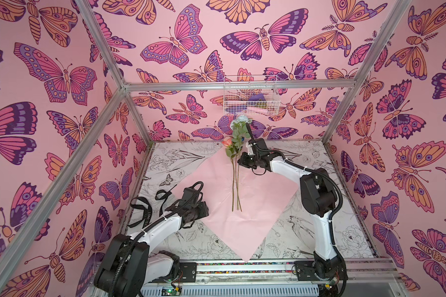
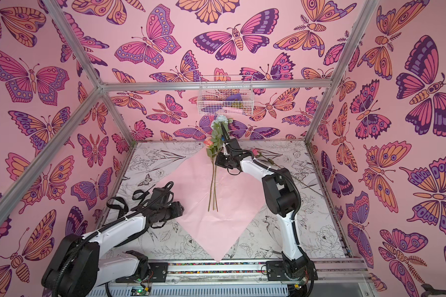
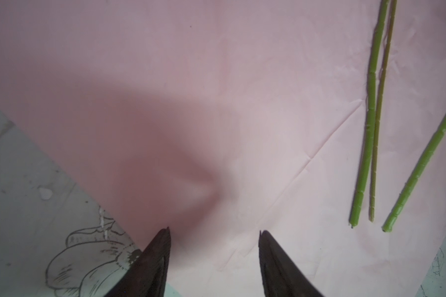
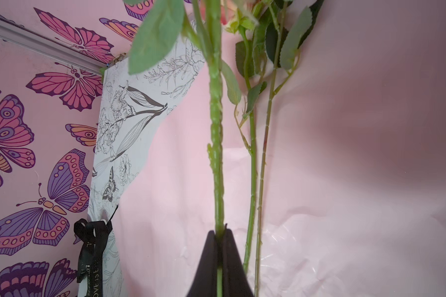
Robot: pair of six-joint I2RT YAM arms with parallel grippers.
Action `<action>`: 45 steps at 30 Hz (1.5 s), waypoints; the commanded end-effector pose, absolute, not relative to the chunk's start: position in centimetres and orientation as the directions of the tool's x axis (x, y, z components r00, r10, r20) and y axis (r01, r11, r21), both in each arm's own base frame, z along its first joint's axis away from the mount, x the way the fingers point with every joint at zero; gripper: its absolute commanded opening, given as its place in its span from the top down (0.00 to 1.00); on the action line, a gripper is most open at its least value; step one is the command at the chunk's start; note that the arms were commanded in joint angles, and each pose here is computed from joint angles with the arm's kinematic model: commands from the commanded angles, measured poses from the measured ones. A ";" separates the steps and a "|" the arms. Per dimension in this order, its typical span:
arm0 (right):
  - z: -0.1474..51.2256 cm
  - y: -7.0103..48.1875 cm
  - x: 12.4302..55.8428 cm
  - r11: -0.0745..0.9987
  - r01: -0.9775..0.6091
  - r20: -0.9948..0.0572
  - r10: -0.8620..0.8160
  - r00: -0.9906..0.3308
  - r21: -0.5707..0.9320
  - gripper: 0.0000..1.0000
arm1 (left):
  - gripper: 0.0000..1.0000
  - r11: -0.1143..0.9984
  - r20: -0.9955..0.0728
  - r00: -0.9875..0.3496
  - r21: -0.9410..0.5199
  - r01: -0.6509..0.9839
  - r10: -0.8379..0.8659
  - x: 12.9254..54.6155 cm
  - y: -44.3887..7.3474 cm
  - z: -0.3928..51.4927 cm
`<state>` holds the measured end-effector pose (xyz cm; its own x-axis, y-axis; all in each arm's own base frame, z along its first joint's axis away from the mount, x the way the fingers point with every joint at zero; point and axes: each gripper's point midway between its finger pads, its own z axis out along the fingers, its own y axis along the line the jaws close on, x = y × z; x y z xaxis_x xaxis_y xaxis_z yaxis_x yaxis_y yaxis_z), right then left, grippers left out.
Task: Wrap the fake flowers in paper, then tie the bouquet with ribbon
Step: 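Lay the flower onto the bunch and open the right gripper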
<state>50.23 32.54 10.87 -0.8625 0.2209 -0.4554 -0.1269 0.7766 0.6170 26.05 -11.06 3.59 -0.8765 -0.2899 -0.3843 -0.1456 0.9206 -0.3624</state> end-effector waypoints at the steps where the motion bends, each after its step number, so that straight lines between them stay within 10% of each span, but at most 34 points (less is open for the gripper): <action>1: 10.3 34.0 50.8 0.761 -0.149 -0.447 0.200 -0.872 0.632 1.00 | 0.42 0.926 -0.364 -0.887 -0.343 -0.156 -0.284 25.5 -10.6 3.0; 22: 4.7 33.2 48.4 0.814 -0.085 -0.323 0.130 -0.938 0.575 0.99 | 0.42 0.924 -0.362 -0.886 -0.346 -0.160 -0.289 25.0 -10.5 2.8; 45: 13.6 27.2 46.6 0.892 -0.146 -0.476 0.085 -0.875 0.428 0.55 | 0.42 0.916 -0.352 -0.883 -0.359 -0.180 -0.312 23.8 -10.1 2.6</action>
<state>47.10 30.39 10.33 -0.9065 0.1170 -0.4057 -0.1208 0.8489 0.5145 24.77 -10.58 3.17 -0.8730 -0.3059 -0.3799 -0.1599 0.9153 -0.3697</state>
